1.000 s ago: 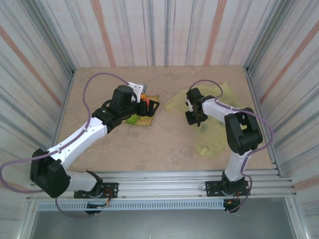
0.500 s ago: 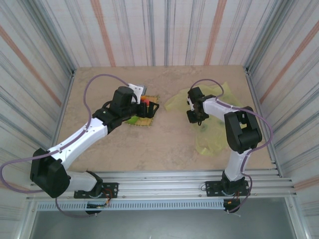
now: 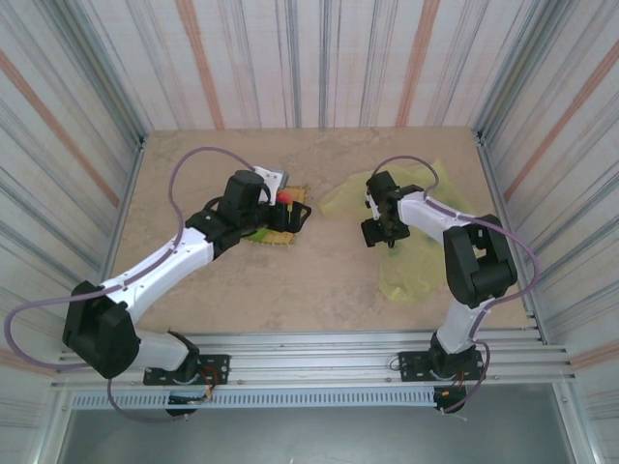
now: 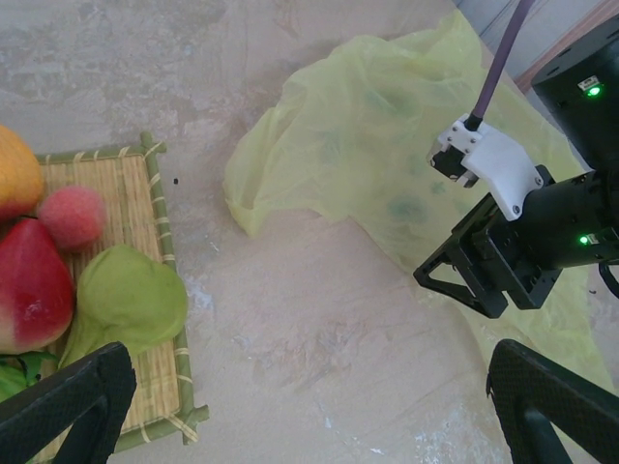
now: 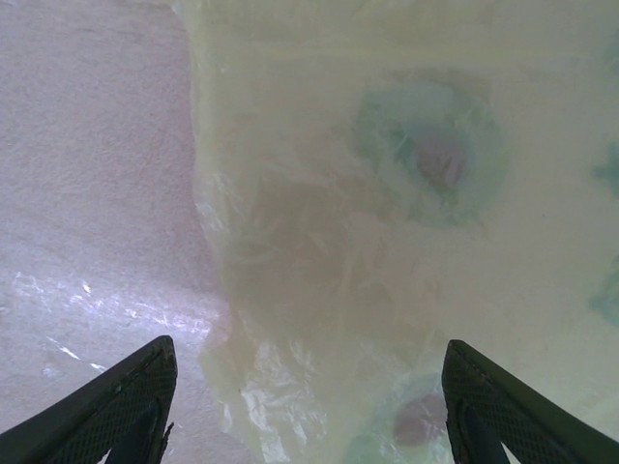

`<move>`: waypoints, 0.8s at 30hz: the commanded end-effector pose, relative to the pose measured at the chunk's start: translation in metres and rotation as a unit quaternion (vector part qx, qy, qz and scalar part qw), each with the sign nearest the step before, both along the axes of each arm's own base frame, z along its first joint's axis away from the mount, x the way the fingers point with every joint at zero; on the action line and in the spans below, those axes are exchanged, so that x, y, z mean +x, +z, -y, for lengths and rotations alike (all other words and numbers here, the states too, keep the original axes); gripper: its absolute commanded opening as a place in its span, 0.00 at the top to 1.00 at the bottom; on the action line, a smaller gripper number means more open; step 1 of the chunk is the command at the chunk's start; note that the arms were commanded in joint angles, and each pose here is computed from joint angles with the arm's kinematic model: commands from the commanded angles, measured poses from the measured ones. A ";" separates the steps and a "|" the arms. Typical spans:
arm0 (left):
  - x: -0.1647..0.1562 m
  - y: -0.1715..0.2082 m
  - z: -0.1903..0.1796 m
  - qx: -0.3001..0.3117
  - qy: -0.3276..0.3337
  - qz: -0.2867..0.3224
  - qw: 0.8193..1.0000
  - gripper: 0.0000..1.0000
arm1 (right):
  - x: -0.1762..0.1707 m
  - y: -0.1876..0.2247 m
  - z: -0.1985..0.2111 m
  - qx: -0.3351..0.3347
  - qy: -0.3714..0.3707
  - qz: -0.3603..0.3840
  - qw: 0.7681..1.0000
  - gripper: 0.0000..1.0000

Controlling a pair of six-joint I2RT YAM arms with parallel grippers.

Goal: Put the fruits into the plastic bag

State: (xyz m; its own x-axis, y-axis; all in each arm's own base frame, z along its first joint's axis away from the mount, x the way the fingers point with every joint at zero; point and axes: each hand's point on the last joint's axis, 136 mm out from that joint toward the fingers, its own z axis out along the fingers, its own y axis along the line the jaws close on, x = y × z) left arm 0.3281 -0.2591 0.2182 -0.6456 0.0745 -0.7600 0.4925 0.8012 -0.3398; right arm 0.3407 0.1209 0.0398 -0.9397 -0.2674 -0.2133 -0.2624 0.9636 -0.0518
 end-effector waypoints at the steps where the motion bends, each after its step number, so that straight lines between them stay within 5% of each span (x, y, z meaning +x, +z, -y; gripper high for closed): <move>1: -0.002 0.004 0.006 -0.008 -0.011 0.002 1.000 0.01 | -0.011 -0.014 0.005 -0.005 -0.007 -0.037 0.999 0.28; 11: -0.005 0.001 0.003 -0.004 -0.007 0.001 1.000 0.01 | 0.000 -0.024 0.002 0.023 -0.010 -0.043 0.999 0.54; 24: 0.001 -0.005 0.011 -0.004 -0.016 -0.009 1.000 0.01 | 0.005 -0.016 -0.002 0.094 -0.030 -0.051 0.994 0.71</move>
State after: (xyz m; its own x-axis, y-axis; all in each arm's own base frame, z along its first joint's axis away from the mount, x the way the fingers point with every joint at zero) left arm 0.3279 -0.2632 0.2086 -0.6616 0.0898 -0.7445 0.4939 0.7992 -0.3425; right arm 0.3440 0.1160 0.0191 -0.9682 -0.1948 -0.1573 -0.2092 0.9745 0.0811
